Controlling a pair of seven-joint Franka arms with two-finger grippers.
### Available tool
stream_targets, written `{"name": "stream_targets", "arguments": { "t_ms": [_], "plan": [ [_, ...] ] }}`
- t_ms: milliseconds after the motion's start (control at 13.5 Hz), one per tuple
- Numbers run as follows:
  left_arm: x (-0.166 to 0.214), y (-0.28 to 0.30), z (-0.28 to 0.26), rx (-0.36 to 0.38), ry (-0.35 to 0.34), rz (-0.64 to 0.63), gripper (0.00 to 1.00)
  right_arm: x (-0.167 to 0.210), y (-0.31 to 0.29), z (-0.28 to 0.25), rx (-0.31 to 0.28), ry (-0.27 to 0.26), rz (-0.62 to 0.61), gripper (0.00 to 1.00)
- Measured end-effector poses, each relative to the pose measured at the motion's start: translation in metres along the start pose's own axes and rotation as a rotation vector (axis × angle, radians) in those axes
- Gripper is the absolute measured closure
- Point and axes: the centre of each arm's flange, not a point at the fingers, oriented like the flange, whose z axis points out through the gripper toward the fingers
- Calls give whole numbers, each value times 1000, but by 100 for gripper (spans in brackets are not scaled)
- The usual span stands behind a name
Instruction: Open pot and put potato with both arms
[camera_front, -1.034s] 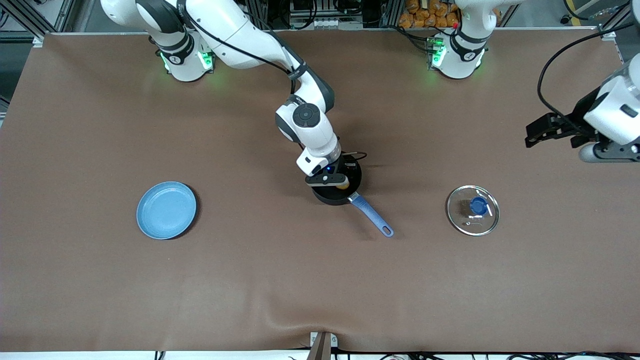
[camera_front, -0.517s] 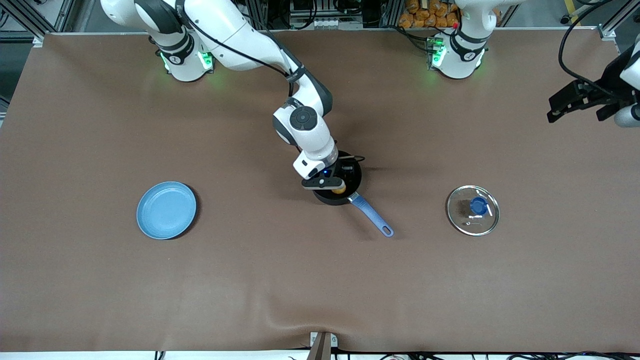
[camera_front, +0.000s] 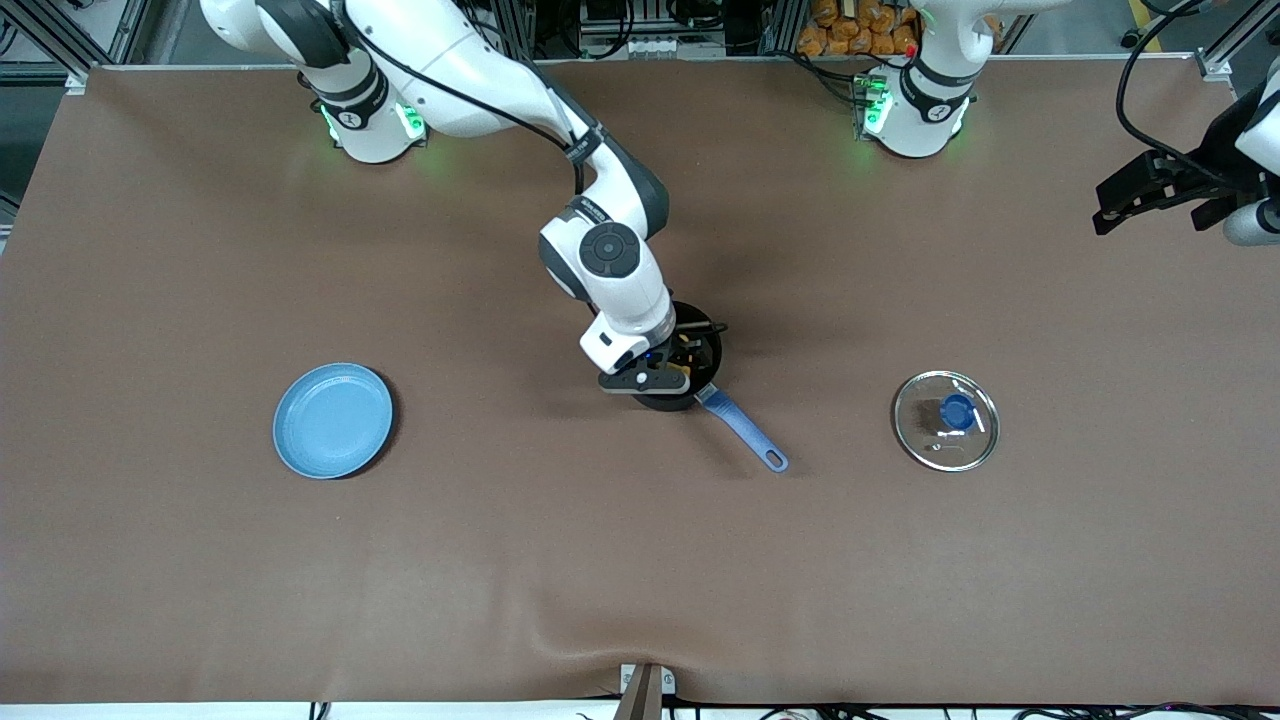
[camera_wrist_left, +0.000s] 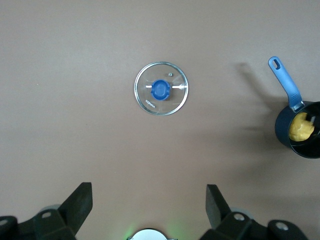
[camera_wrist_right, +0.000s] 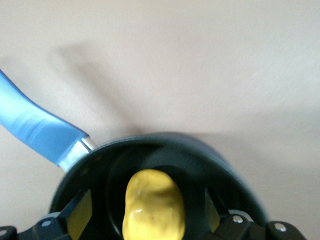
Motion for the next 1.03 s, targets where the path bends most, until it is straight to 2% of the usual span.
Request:
{"name": "stream_targets", "arguments": {
  "t_ms": [295,443,665,812,1034],
  "plan": [
    [0,0,3,1,-7,0,0,45,32,-62,-28,-19,-68,0],
    [-1,0,5,2,-11,0,0,74,66,-106,-51,-37,-57,0],
    [-1,0,6,2,-14,0,0,112,135,-170,-100,-81,3,0],
    [-2,0,5,2,-13,-1,0,135,186,-203,-115,-89,-42,0],
    [-2,0,4,2,-12,0,0,160,270,-246,-130,-135,-82,0]
  ]
}}
